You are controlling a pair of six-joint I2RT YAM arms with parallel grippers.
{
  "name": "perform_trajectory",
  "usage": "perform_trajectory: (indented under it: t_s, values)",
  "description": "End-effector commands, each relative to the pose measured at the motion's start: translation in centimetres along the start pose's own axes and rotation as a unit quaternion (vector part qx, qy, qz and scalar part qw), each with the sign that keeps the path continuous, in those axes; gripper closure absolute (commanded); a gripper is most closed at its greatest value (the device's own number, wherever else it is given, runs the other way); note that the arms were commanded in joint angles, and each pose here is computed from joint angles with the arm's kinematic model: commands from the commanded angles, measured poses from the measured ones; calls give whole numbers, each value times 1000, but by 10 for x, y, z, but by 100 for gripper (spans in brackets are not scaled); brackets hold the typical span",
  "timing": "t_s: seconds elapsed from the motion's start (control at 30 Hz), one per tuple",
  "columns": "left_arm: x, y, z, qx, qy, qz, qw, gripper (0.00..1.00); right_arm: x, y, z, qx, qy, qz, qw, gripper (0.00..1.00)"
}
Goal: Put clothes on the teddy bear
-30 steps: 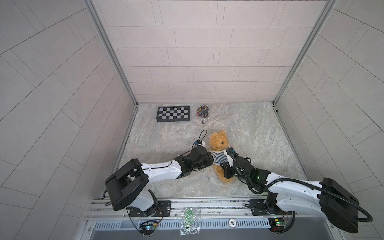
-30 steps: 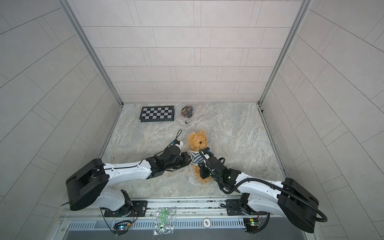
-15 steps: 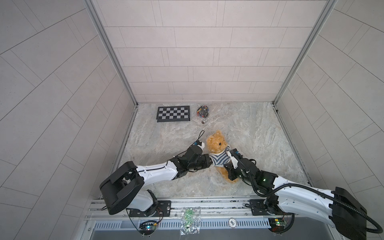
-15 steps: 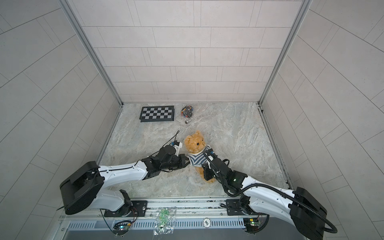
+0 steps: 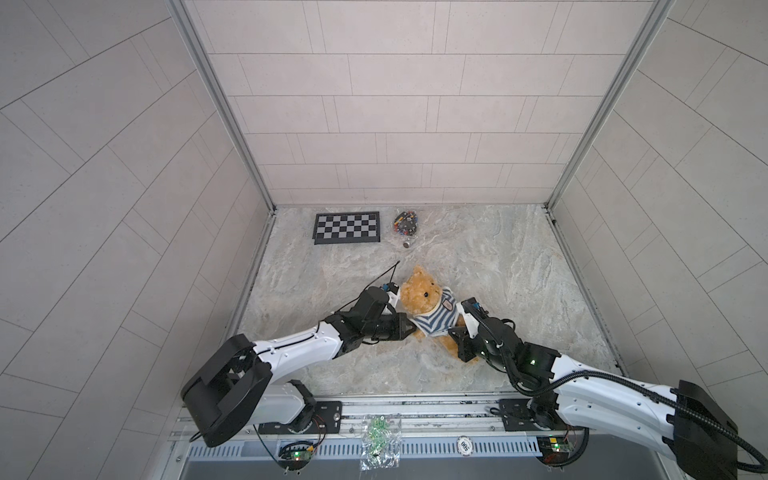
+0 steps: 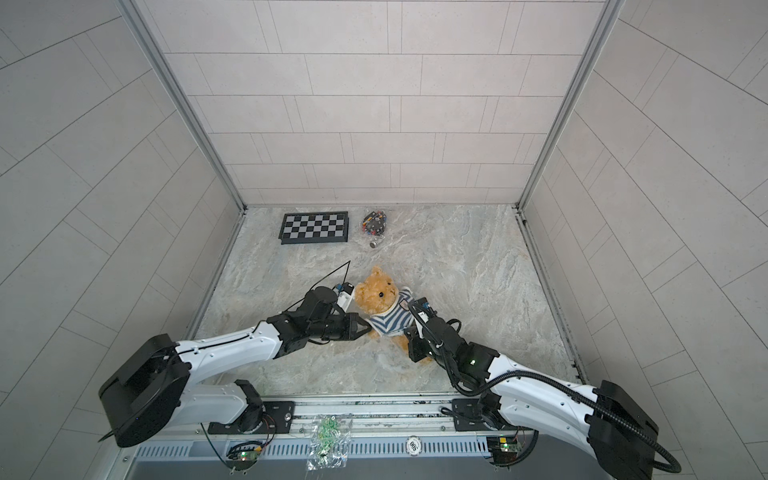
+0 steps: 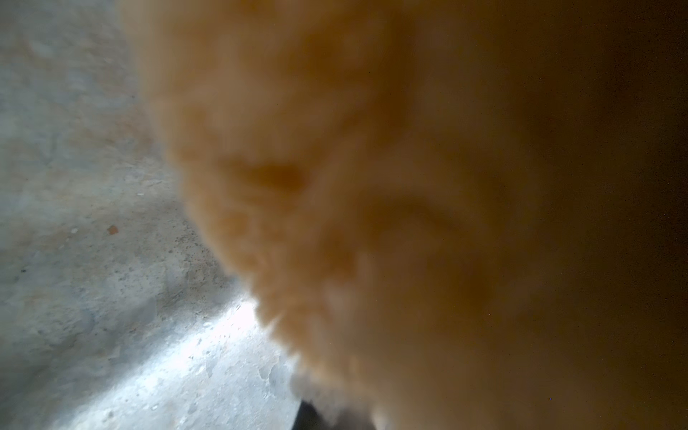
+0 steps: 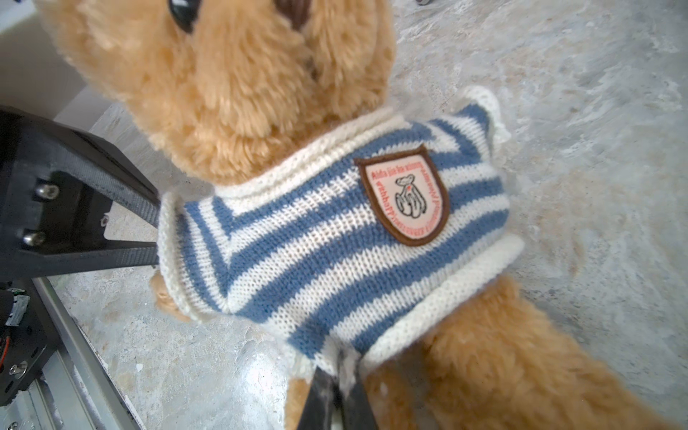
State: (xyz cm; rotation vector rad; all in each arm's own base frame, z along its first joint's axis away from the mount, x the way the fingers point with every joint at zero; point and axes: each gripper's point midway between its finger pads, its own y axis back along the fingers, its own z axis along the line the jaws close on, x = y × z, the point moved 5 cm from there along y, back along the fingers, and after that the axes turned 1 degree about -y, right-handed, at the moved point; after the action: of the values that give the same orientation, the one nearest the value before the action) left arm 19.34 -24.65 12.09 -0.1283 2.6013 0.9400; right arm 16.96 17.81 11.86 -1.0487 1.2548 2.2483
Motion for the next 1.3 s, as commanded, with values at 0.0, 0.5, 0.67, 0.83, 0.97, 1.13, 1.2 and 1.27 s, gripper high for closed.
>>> perform_trajectory:
  t_s: [0.0,0.5,0.67,0.83,0.97,1.13,1.2,1.27]
  values:
    - [11,4,18,-29,-43,63,997,100,16,2,-27,77,0,27,997,100]
    - [-16,5,-2,-12,-44,-8,999,84,2,-2,-12,45,-6,7,999,100]
    - [-23,19,-15,-7,3,-91,996,61,-5,-2,-5,36,-10,-3,999,100]
    - [-9,25,-25,-31,9,-109,994,54,-6,-8,-1,26,-10,-4,1000,100]
    - [-3,18,-42,-40,-8,-100,994,53,-8,-12,3,19,-15,-6,1000,100]
    - [5,6,-54,-59,-20,-79,995,55,-9,-13,6,17,-17,-6,1000,100]
    - [9,3,-57,-64,-26,-73,995,56,-9,-14,7,18,-17,-7,1000,100]
    - [11,0,-56,-69,-24,-70,995,56,-10,-14,7,17,-17,-8,1000,100]
